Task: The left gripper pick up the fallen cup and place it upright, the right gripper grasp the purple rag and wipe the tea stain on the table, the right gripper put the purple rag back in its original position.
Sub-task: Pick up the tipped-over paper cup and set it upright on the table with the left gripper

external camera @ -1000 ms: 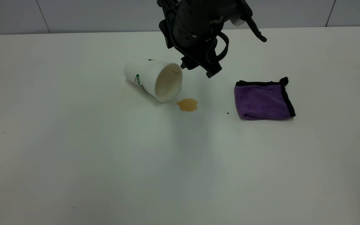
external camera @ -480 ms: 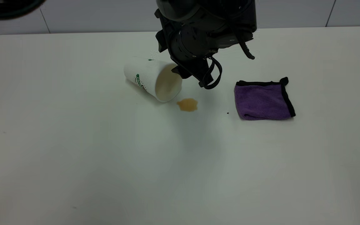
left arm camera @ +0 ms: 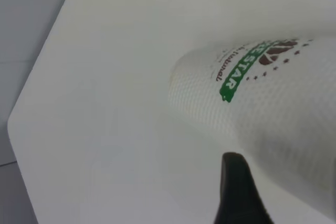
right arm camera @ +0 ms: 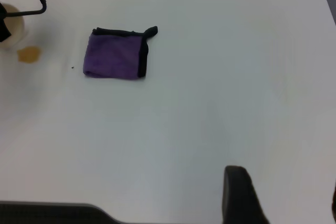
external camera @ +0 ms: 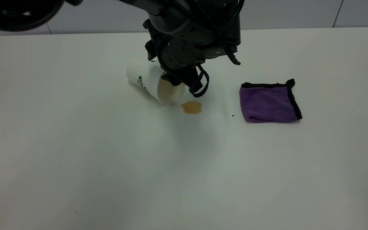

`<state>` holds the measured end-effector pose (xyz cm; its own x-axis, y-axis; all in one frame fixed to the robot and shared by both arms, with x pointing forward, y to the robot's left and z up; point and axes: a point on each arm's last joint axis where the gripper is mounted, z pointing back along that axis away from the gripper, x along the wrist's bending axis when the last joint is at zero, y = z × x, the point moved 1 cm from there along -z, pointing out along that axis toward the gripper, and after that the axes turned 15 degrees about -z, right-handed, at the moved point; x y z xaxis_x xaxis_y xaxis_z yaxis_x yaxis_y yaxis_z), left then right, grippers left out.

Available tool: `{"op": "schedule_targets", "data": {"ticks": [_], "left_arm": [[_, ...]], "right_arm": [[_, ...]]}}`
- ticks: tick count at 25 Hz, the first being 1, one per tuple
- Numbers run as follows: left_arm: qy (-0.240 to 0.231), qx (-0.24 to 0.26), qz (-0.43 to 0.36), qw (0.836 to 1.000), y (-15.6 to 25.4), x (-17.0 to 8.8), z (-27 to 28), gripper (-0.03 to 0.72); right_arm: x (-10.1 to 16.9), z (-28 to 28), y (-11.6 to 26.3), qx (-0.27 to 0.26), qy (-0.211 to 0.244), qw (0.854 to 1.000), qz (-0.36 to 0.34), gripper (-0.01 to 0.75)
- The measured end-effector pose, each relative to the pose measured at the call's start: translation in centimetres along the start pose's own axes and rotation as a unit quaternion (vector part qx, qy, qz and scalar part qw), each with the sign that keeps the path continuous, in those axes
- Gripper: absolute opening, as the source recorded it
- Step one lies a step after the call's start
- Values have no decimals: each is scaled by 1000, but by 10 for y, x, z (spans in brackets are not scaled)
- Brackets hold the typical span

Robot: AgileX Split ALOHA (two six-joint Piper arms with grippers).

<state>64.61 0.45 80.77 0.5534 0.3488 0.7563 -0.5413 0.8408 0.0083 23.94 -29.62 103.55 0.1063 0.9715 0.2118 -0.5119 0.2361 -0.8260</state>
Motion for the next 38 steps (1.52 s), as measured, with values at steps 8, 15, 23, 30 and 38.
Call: {"op": "schedule_targets", "data": {"ticks": [8,15,23,30,38], "left_arm": [[-5,2,-8,1000,3,-9,-15,487],[-30,2,7,1000,6,-9,-29,407],[-69,41,5,997,13,3,-26,3],[22,65,28,997,30,66,-13,-24],[260,10,125,957,89,159,-36,-24]], "right_arm": [[0,0,0,0,0,1000,0,450],[0,0,0,0,0,1000,0,450],[0,0,0,0,0,1000,0,450],[0,0,0,0,0,1000,0,450],[0,0,0,0,0,1000,0,450]]}}
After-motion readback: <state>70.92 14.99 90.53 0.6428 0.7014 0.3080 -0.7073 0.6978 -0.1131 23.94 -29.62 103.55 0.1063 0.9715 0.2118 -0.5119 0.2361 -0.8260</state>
